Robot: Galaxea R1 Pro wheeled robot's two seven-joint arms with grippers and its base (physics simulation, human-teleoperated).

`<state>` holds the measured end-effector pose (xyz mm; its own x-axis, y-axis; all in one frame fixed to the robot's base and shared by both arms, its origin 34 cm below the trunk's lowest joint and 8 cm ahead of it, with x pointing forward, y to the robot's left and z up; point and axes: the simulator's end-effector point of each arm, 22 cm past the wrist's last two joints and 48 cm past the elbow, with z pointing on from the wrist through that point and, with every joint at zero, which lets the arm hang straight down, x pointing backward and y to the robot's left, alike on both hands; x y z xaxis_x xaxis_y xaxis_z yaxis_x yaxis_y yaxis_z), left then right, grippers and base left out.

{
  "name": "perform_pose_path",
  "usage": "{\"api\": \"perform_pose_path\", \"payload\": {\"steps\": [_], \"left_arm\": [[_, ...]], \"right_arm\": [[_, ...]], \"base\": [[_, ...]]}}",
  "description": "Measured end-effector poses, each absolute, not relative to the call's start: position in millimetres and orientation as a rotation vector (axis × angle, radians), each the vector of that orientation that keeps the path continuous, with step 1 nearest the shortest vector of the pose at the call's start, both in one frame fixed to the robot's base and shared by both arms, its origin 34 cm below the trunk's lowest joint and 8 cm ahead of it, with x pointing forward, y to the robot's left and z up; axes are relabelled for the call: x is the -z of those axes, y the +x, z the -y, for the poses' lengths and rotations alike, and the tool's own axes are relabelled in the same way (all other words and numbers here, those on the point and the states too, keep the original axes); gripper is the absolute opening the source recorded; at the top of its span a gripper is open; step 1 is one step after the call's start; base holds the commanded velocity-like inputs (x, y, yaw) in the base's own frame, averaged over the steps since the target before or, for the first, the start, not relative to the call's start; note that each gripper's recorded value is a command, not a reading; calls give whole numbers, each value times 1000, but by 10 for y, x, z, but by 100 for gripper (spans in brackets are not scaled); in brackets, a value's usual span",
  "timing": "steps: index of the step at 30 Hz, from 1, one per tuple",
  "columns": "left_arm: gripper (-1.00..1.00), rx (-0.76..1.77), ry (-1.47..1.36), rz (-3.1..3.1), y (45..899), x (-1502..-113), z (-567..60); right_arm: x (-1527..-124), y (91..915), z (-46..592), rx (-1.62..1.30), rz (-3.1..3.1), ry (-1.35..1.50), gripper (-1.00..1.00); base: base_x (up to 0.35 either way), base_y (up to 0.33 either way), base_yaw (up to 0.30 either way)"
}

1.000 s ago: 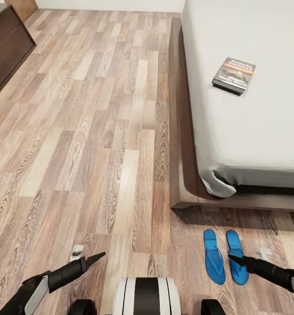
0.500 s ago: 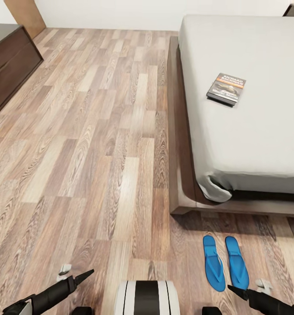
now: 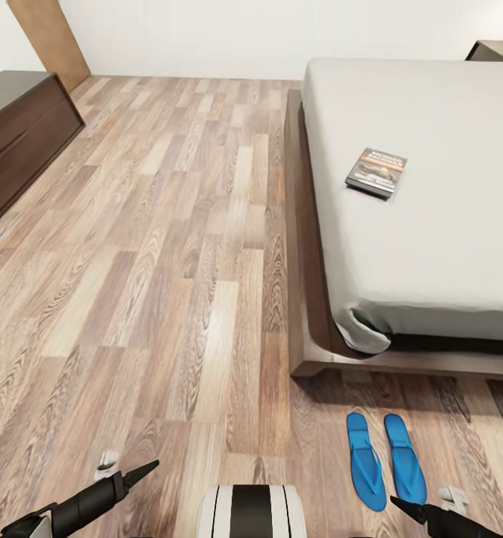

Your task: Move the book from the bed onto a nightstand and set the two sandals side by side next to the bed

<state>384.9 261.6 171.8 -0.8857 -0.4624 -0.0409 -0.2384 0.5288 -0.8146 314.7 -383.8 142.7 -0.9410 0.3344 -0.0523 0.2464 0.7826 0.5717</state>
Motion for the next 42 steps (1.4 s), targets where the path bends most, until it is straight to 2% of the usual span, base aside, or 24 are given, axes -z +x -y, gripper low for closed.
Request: {"api": "perform_pose_path", "payload": {"steps": [19, 35, 42], "left_arm": [[100, 1272, -516, -2458, 4087, -1963, -2590], [100, 1271, -466, -2405, 4277, -2198, -2577], [100, 1253, -449, -2394, 4351, -2270, -2568]], "right_arm": [[-1614, 3426, 3807, -854, -2741, 377, 100], [-1747, 3382, 3750, -870, -2721, 418, 100], [-1785, 3477, 3567, -895, -2686, 404, 100]], "base": [[0, 0, 0], [0, 0, 0], [0, 0, 0]]}}
